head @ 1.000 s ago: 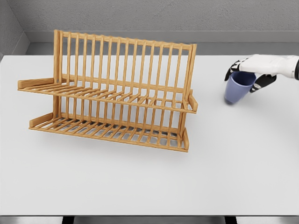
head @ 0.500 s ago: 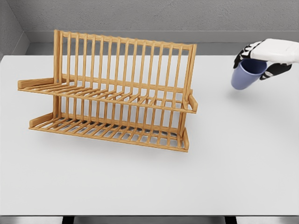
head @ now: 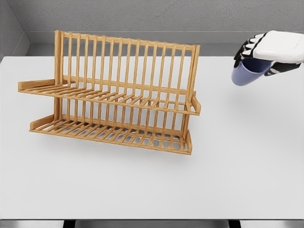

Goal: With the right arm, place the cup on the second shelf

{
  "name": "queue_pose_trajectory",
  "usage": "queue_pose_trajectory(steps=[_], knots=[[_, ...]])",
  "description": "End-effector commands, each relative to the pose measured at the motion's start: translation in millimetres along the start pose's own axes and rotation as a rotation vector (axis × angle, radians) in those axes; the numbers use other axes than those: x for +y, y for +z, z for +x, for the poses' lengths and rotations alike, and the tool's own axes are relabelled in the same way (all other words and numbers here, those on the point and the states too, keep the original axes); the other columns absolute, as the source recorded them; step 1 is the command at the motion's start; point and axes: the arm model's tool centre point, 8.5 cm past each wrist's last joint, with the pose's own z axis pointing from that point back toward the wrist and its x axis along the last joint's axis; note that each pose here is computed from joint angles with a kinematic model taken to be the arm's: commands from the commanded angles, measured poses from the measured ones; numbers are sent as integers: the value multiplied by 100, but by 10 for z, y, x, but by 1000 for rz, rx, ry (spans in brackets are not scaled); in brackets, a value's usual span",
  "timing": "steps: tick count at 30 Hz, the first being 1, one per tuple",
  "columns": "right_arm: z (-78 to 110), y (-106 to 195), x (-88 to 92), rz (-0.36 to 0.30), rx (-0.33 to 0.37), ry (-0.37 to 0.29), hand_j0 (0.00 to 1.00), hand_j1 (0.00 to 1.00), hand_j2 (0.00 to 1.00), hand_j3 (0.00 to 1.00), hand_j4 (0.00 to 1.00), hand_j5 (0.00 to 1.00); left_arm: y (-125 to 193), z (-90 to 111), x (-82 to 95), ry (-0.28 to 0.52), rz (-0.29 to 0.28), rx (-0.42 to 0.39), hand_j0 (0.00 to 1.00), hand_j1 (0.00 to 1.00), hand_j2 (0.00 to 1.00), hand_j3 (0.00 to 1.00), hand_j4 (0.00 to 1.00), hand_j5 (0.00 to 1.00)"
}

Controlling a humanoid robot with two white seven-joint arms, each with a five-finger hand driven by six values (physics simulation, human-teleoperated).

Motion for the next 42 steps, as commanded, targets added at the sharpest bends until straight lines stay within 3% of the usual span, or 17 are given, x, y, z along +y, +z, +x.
queue_pose_trajectory(steps=[1, 8, 15, 42], knots=[[143, 45, -116, -8, -26, 49, 67, 67, 67, 67, 67, 67, 0, 0, 0, 0, 0, 0, 100, 100, 100, 100, 100, 100], [350, 113, -221, -1, -62, 118, 67, 67, 67, 67, 67, 67, 1, -9, -2, 0, -1, 1, 100, 100, 100, 100, 100, 100], [501, 193, -345, -39, -79, 166, 67, 67, 67, 67, 67, 67, 0, 0, 0, 0, 0, 0, 100, 100, 100, 100, 100, 100], [777, -284, -467, -146, -216, 144, 67, 67, 67, 67, 67, 67, 0, 0, 0, 0, 0, 0, 100, 100, 100, 100, 100, 100]])
